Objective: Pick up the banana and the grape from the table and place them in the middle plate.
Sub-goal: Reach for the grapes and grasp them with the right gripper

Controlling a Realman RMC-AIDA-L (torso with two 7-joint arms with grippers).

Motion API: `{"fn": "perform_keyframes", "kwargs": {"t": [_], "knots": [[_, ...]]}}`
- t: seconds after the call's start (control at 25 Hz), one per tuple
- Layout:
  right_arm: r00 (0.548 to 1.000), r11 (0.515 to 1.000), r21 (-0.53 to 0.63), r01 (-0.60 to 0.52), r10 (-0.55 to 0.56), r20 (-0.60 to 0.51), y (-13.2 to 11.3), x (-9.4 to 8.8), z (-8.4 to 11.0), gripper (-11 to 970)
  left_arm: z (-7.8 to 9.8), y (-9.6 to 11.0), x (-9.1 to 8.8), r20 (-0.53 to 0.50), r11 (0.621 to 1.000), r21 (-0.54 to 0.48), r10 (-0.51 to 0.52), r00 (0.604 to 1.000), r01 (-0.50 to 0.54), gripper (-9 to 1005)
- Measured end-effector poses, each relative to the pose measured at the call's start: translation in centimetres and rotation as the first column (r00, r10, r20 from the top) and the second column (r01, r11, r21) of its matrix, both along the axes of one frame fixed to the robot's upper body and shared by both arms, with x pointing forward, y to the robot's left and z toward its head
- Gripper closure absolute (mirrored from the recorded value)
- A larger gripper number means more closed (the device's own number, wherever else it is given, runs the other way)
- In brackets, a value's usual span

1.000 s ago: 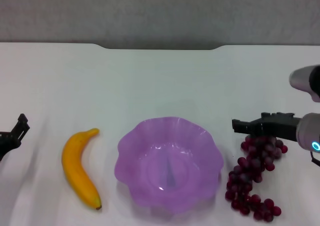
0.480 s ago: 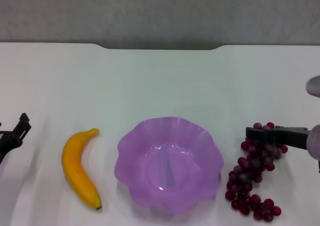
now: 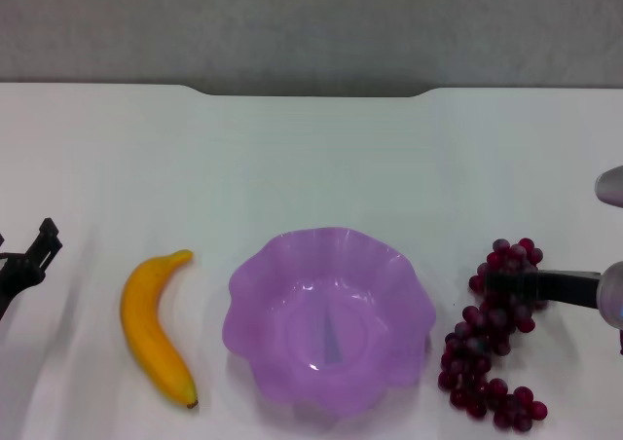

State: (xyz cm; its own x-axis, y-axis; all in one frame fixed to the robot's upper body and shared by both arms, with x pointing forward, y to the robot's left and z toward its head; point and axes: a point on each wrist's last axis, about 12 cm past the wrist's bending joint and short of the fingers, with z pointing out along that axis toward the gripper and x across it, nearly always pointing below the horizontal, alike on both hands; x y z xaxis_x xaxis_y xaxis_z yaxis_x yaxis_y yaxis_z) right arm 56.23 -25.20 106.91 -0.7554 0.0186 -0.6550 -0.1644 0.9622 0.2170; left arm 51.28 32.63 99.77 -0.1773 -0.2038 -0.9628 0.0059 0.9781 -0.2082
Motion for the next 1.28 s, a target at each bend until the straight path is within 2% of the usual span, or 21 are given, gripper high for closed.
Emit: {"fn": "perform_keyframes", "kwargs": {"t": [0.68,1.28], "knots": [[0.999,1.0,0.013,-0.022,0.022,-0.035,1.0,0.3,-2.4,76,0.0,0.0,0.0,0.001,1.0,-0.001,-0.002,1.0,0.002,201],[1.0,1.0,-0.012,-0.019,0.018,-0.025,0.6,0.4,-3.1,175,0.0,-0.1,0.0,0.002,1.0,-0.002,-0.002,1.0,0.002,202]]}}
